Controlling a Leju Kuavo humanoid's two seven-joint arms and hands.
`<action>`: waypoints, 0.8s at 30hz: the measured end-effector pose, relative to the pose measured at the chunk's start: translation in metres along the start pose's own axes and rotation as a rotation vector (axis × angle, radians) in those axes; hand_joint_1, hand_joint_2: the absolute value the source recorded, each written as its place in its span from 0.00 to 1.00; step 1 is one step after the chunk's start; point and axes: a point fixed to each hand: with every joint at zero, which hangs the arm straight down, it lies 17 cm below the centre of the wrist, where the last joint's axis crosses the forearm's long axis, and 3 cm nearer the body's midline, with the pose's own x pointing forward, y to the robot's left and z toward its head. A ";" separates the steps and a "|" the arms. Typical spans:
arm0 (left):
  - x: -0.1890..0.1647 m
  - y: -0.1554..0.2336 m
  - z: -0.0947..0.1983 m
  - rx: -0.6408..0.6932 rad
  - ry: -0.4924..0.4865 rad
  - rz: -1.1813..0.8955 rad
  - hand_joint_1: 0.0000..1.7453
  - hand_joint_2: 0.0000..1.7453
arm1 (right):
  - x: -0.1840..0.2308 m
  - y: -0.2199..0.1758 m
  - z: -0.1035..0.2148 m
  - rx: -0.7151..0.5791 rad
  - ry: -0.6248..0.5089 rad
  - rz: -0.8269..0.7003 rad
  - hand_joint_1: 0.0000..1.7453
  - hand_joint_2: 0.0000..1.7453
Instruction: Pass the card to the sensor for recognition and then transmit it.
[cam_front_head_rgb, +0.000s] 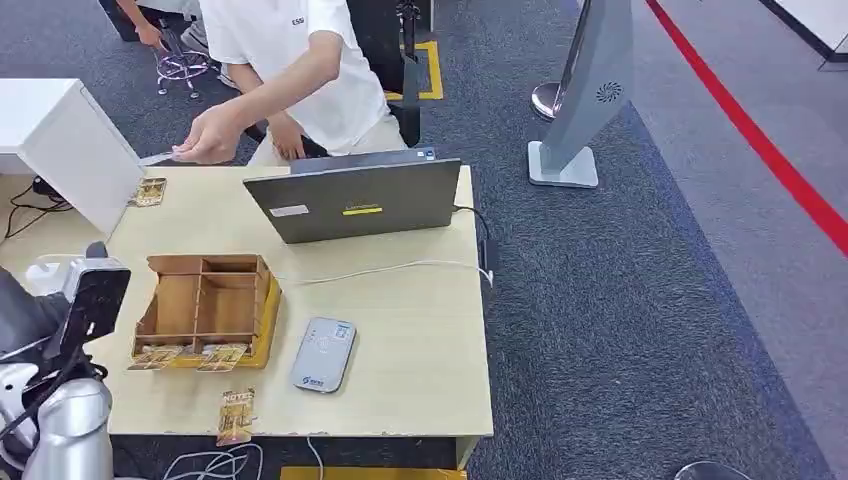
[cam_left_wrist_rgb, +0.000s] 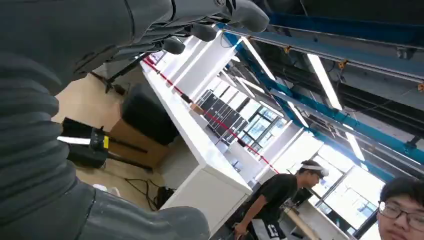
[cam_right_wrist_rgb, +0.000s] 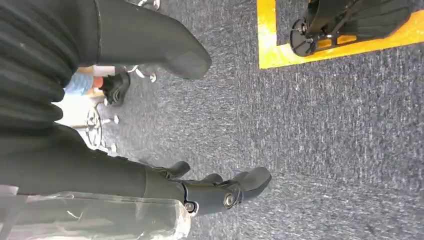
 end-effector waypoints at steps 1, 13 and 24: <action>0.000 -0.004 -0.006 -0.012 -0.005 -0.015 0.00 1.00 | 0.000 0.001 0.000 0.002 -0.001 0.010 0.00 1.00; -0.005 -0.034 -0.085 -0.111 -0.052 -0.240 0.00 1.00 | 0.000 0.009 0.002 0.037 -0.008 0.133 0.00 1.00; -0.009 -0.070 -0.117 -0.219 -0.062 -0.448 1.00 1.00 | -0.005 0.014 0.003 0.060 0.009 0.238 0.00 1.00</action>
